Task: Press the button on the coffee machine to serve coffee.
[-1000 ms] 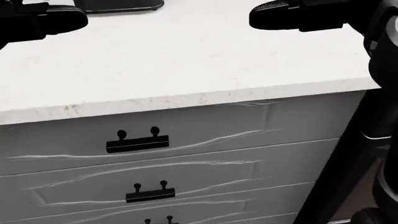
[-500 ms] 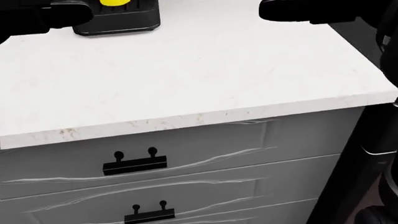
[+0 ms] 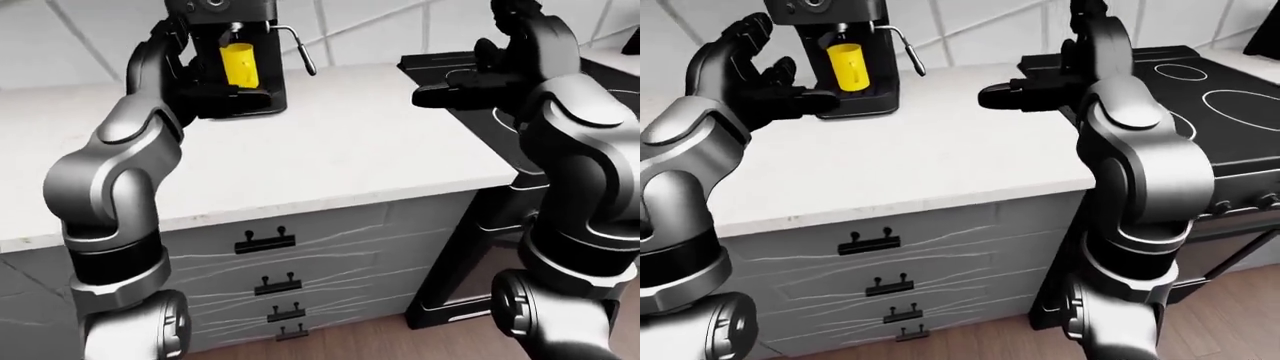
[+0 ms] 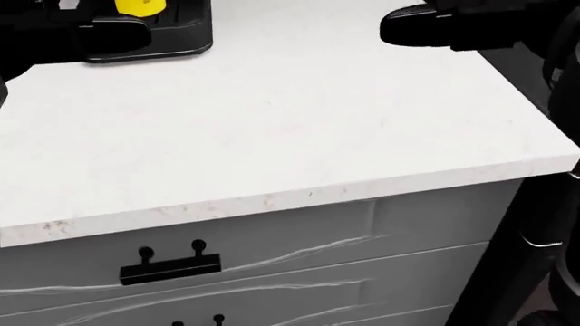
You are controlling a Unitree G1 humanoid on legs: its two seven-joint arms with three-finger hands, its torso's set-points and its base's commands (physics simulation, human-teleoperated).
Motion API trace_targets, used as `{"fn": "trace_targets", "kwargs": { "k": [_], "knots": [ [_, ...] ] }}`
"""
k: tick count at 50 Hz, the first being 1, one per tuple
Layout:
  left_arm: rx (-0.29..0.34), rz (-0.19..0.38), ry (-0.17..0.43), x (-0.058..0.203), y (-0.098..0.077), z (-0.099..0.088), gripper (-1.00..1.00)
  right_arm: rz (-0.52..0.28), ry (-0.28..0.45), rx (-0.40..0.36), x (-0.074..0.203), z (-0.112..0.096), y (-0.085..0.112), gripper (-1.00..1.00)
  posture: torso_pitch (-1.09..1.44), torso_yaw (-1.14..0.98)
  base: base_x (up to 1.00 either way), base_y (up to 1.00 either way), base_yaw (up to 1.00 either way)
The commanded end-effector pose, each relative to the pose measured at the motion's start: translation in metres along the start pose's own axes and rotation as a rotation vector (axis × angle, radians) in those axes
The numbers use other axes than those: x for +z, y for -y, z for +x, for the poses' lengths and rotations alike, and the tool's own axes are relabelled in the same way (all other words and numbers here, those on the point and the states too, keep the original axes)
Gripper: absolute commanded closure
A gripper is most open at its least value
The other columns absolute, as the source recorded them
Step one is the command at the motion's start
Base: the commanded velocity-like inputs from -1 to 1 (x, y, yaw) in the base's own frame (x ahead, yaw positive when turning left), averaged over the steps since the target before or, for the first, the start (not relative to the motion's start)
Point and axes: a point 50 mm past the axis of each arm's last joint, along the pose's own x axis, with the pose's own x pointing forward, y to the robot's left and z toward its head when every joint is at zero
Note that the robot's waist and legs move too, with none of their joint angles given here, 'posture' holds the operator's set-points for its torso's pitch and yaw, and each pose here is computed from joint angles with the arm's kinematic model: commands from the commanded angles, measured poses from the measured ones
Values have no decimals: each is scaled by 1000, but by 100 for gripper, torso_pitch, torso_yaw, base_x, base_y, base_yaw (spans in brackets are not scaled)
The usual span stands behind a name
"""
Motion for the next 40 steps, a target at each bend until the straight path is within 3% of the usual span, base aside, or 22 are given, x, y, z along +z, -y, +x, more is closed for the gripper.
{"fn": "trace_targets", "kwargs": {
  "k": [1,34,40],
  "knots": [
    [27,-4,113,24,-6,-4,-100,-1,107,12,22,-5,-2,-100,0,0,15,8,0],
    [23,-5,110,22,-4,-5,-100,-8,110,19,19,-4,-6,-100,0,0,5,18,0],
    [24,-3,106,20,-5,-6,-100,-8,114,14,18,-4,-6,-100,0,0,0,0,89]
  ]
}}
